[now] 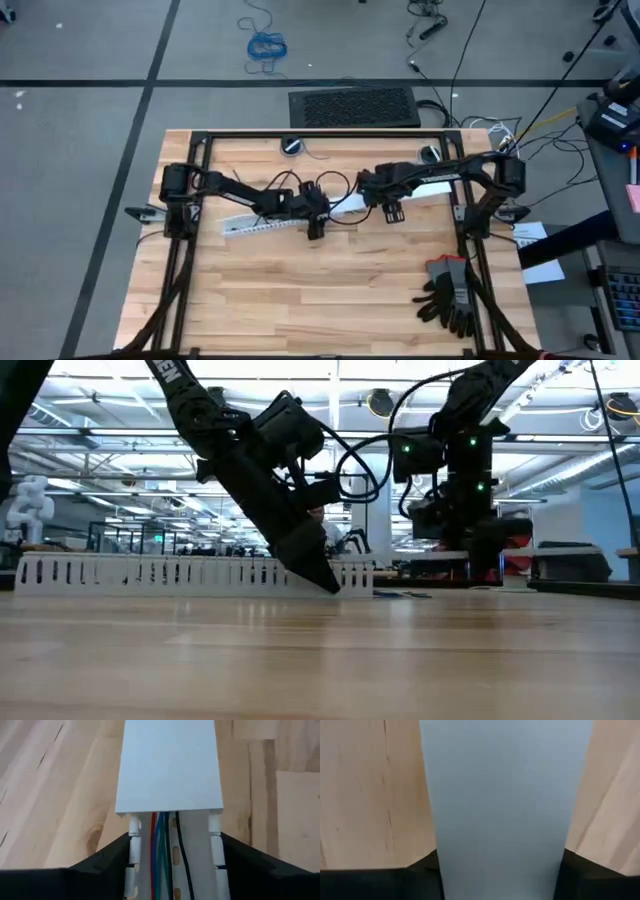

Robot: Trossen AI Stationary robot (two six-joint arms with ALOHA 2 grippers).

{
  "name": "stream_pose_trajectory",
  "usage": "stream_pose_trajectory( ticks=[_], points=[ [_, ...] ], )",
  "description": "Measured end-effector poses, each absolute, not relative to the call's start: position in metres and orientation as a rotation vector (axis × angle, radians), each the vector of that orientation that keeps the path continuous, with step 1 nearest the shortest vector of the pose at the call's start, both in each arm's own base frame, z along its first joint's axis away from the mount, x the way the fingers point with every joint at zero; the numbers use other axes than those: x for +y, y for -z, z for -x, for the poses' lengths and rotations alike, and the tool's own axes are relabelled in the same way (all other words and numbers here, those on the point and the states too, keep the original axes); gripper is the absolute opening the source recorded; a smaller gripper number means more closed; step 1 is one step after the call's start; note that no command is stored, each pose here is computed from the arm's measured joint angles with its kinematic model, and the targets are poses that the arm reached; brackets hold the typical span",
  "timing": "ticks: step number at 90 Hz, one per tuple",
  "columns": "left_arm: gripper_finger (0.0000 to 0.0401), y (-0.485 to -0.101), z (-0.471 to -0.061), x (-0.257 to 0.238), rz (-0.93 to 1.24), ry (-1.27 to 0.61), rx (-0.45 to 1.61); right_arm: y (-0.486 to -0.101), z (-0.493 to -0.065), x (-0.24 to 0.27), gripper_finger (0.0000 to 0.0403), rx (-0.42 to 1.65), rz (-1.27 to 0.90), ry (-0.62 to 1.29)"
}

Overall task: Ziptie cables
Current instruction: Close the white cable duct tray the with white cable cover

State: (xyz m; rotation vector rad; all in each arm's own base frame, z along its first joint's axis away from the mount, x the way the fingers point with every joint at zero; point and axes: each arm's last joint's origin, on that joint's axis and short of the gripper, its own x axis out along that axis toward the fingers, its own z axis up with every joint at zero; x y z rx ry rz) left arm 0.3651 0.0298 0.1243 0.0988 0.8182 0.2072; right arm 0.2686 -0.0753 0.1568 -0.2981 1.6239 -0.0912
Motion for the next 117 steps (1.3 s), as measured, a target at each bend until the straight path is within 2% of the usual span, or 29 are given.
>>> stream_pose_trajectory(
  ticks=[97,117],
  points=[
    [0.0238,-0.124,-0.365,0.028,-0.102,-0.211,0.814,-0.143,-0.276,-0.073,0.0201,1.670,0.266,0.072],
    [0.0238,-0.124,-0.365,0.028,-0.102,-0.215,0.814,-0.146,-0.279,-0.073,0.0235,1.662,0.272,0.059]
  ],
)
